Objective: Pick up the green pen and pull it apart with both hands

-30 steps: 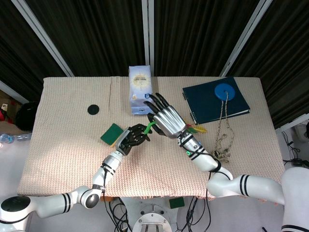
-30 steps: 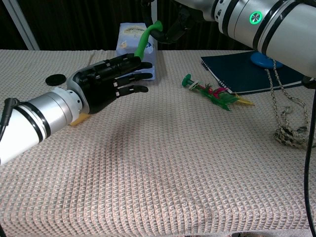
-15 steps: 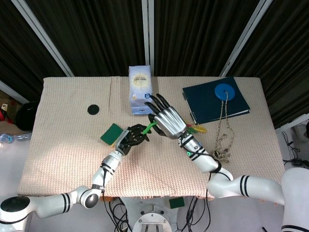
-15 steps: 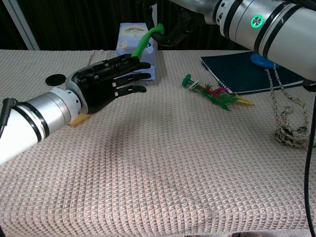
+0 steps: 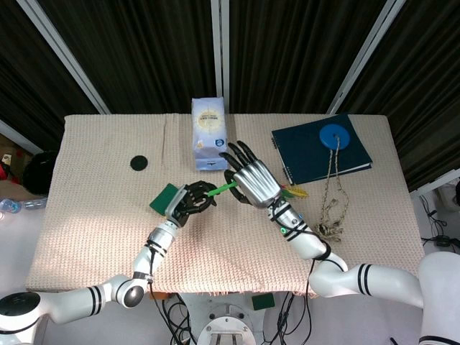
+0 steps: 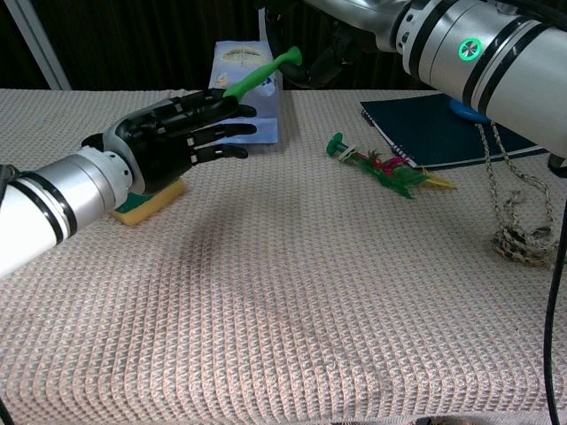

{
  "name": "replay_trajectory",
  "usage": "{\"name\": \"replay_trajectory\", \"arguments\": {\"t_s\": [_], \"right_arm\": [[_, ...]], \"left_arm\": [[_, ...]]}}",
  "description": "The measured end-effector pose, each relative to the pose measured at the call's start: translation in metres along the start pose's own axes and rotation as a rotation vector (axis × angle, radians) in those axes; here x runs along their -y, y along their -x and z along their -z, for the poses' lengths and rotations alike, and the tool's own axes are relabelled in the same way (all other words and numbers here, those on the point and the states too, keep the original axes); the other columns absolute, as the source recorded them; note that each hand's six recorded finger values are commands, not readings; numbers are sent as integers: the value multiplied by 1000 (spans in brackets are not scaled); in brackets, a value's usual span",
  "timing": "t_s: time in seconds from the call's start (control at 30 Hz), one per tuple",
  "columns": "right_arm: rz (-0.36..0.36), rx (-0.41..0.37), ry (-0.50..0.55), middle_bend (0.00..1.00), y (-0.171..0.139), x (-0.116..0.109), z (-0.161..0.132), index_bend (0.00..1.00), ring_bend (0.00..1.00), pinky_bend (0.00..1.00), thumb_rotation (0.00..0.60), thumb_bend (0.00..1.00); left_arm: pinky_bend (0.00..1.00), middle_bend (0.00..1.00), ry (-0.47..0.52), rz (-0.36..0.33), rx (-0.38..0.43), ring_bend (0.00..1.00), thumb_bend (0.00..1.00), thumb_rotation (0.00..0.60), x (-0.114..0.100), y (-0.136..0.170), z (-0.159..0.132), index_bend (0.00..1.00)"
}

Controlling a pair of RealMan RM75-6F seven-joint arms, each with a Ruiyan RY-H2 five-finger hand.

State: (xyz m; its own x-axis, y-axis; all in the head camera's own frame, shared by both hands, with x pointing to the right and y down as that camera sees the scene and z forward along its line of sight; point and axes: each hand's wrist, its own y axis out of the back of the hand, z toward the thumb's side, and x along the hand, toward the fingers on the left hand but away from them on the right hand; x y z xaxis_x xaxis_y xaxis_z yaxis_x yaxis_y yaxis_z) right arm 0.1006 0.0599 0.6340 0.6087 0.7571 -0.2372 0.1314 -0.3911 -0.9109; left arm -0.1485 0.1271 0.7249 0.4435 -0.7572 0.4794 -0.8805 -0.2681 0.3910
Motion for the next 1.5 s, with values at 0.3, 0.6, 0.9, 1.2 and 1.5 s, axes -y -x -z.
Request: {"name": "replay_trajectory", "arguments": {"t_s": [0.3, 0.6, 0.9, 1.2, 1.5], "right_arm": [[3, 41, 54, 131, -8, 12, 3, 621, 0, 0, 600, 432], [6, 87, 120, 131, -18, 26, 7, 621, 0, 0, 600, 432], [22, 124, 201, 131, -26, 36, 13, 620, 0, 0, 600, 432], [74, 159, 253, 131, -35, 34, 21, 620, 0, 0, 600, 432], [127, 250, 289, 131, -59, 23, 57, 621, 0, 0, 600, 432]], "left_arm": [[502, 454, -124, -42, -9, 382, 349, 600, -14, 8, -17, 583], [502, 454, -295, -69, -40, 381, 350, 600, -14, 15, -25, 583], [503, 457, -405, -102, -62, 383, 351, 600, -13, 20, -37, 592], [520, 483, -449, -157, -36, 400, 373, 600, -24, 25, -55, 626], [521, 493, -469, -278, 0, 400, 377, 600, -66, 47, -81, 631]]}}
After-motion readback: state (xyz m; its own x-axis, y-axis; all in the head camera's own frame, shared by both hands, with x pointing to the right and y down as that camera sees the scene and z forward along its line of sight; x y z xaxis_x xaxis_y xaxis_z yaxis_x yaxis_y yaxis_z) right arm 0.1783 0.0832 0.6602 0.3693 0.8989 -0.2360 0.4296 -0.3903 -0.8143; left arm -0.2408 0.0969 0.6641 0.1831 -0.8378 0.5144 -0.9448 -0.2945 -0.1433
